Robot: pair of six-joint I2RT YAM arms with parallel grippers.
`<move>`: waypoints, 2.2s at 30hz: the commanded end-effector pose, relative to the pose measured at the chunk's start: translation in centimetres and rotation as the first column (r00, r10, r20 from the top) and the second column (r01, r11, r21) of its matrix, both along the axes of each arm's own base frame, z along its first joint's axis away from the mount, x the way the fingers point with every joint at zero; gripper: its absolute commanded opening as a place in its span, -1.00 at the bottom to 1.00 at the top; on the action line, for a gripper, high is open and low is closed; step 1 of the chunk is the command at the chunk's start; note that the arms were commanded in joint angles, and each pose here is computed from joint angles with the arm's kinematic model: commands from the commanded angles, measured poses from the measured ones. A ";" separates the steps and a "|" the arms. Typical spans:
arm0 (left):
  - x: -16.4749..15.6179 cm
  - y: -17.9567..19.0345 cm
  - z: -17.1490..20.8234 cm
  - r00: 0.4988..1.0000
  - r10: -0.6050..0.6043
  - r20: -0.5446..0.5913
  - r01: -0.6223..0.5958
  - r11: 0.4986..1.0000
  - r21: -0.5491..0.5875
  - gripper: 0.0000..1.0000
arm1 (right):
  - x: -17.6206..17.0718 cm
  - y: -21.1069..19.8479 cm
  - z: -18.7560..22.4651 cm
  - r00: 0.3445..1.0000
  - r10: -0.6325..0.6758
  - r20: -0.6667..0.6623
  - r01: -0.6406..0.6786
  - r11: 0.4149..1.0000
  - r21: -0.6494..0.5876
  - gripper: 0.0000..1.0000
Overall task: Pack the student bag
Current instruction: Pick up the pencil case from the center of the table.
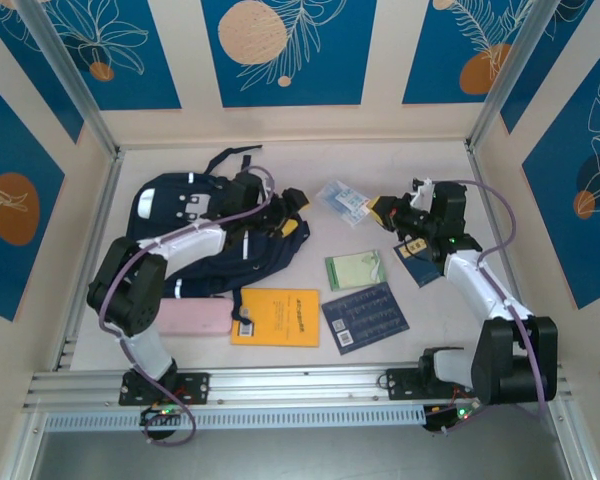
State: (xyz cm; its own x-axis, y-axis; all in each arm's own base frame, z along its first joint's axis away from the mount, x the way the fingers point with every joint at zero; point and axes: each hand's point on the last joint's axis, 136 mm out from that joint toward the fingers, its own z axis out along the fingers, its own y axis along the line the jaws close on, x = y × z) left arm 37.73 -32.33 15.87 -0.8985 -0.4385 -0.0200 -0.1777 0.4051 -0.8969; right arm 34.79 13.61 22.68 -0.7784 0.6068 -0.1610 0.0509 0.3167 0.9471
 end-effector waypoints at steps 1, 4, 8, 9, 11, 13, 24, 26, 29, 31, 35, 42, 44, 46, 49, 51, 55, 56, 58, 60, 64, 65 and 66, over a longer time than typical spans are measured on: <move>0.3 -1.2 5.3 0.997 0.045 0.070 -0.033 0.986 -0.166 0.56 | -1.3 1.5 3.7 0.996 0.039 0.084 -0.047 0.994 0.096 -1.00; 0.3 -1.1 6.6 0.993 0.070 0.092 -0.051 0.979 -0.197 0.57 | -2.2 2.3 4.6 0.994 0.047 0.097 -0.060 0.989 0.135 -1.00; 0.6 -0.9 8.0 0.989 0.099 0.114 -0.071 0.970 -0.233 0.58 | -3.4 3.6 5.5 0.993 0.052 0.110 -0.073 0.977 0.198 -1.00; 0.7 -0.9 8.0 0.988 0.106 0.112 -0.076 0.967 -0.243 0.57 | -3.6 3.9 5.8 0.992 0.053 0.115 -0.077 0.974 0.211 -1.00; 0.8 -0.8 8.2 0.986 0.118 0.115 -0.086 0.963 -0.254 0.55 | -4.2 4.6 6.5 0.990 0.057 0.130 -0.086 0.969 0.230 -1.00; 1.0 -0.7 8.5 0.984 0.129 0.123 -0.093 0.961 -0.261 0.48 | -4.7 5.2 6.9 0.988 0.064 0.138 -0.097 0.964 0.247 -1.00; 1.5 0.8 11.5 0.966 0.182 0.184 -0.116 0.940 -0.320 -0.58 | -7.0 6.2 5.1 0.992 0.077 0.102 -0.100 0.963 0.248 -1.00; 1.4 0.9 11.9 0.964 0.185 0.191 -0.115 0.938 -0.327 -0.74 | -7.2 6.1 4.8 0.992 0.076 0.100 -0.098 0.965 0.242 -1.00; 1.2 1.1 12.6 0.959 0.194 0.206 -0.116 0.934 -0.336 -0.91 | -7.4 6.1 4.4 0.992 0.071 0.100 -0.092 0.969 0.229 -1.00; 1.1 1.2 12.8 0.957 0.196 0.213 -0.116 0.934 -0.339 -0.97 | -7.5 6.1 4.3 0.993 0.066 0.098 -0.087 0.971 0.223 -1.00; 0.9 1.3 13.5 0.952 0.199 0.234 -0.111 0.933 -0.343 -1.00 | -7.7 6.2 4.1 0.993 0.070 0.097 -0.088 0.977 0.194 -0.99; 0.7 2.6 14.6 0.921 0.259 0.290 -0.144 0.921 -0.363 -1.00 | -8.1 6.5 4.5 0.994 0.070 0.086 -0.081 0.986 0.142 -0.15; 0.7 2.8 15.2 0.912 0.268 0.309 -0.140 0.914 -0.380 -1.00 | -8.4 6.6 4.4 0.994 0.071 0.084 -0.080 0.991 0.111 0.14; 0.5 2.9 15.8 0.904 0.279 0.323 -0.138 0.907 -0.399 -1.00 | -8.8 6.6 4.3 0.994 0.067 0.082 -0.074 0.994 0.077 0.31; 0.3 3.6 16.5 0.886 0.311 0.344 -0.155 0.897 -0.413 -1.00 | -9.2 7.2 4.5 0.993 0.072 0.096 -0.080 0.994 0.076 0.43; 0.1 4.0 16.8 0.878 0.323 0.354 -0.162 0.895 -0.415 -1.00 | -9.4 7.9 4.6 0.991 0.076 0.107 -0.086 0.992 0.090 0.49; -0.4 3.8 17.3 0.878 0.316 0.360 -0.148 0.893 -0.425 -1.00 | -9.4 9.3 5.6 0.981 0.099 0.165 -0.121 0.984 0.129 0.52; -0.4 3.7 17.4 0.879 0.314 0.359 -0.145 0.893 -0.426 -1.00 | -9.3 9.8 5.9 0.977 0.109 0.182 -0.136 0.981 0.140 0.52; -0.6 3.6 17.2 0.881 0.308 0.359 -0.140 0.895 -0.423 -1.00 | -8.8 10.6 6.5 0.970 0.121 0.210 -0.155 0.976 0.155 0.47; -0.7 3.8 16.8 0.881 0.314 0.355 -0.151 0.896 -0.417 -1.00 | -8.3 11.3 7.3 0.962 0.135 0.238 -0.179 0.969 0.171 0.40; -0.8 3.9 16.3 0.885 0.315 0.343 -0.155 0.894 -0.421 -1.00 | -7.1 11.9 8.0 0.955 0.122 0.271 -0.171 0.971 0.165 0.23; -0.8 3.8 16.2 0.886 0.312 0.342 -0.153 0.895 -0.419 -0.99 | -6.6 11.8 8.0 0.956 0.104 0.273 -0.152 0.975 0.159 0.19; -0.9 3.9 16.1 0.887 0.311 0.341 -0.155 0.897 -0.414 -0.97 | -6.1 11.5 8.0 0.958 0.080 0.275 -0.128 0.979 0.161 0.12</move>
